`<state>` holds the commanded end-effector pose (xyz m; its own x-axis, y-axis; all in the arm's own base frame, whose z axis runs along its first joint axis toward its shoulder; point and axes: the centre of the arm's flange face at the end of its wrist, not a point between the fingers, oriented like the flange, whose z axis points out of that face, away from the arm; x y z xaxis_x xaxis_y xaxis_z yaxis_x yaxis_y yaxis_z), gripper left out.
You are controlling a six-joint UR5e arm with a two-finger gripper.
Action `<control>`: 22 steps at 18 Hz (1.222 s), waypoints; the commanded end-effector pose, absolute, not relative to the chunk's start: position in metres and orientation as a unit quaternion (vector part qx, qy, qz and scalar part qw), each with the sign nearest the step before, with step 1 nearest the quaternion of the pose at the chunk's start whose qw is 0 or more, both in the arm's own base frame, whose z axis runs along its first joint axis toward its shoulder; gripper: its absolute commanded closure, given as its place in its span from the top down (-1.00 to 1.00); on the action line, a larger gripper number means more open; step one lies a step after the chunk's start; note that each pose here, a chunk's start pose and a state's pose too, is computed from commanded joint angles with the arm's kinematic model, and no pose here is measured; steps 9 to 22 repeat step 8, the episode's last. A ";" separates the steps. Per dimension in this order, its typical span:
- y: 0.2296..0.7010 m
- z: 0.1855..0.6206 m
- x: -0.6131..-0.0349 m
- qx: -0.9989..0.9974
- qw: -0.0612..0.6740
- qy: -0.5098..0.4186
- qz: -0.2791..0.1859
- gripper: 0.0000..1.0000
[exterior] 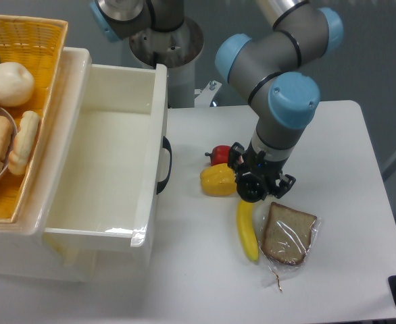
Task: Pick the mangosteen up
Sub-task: 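Lift the held mangosteen up off the table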
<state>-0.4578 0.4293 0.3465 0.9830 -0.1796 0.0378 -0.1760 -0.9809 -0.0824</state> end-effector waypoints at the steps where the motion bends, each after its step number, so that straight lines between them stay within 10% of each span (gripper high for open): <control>1: 0.429 0.348 -0.457 -0.995 0.039 0.089 -0.023 -0.19; 22: 0.426 0.352 -0.457 -0.995 0.040 0.087 -0.020 -0.18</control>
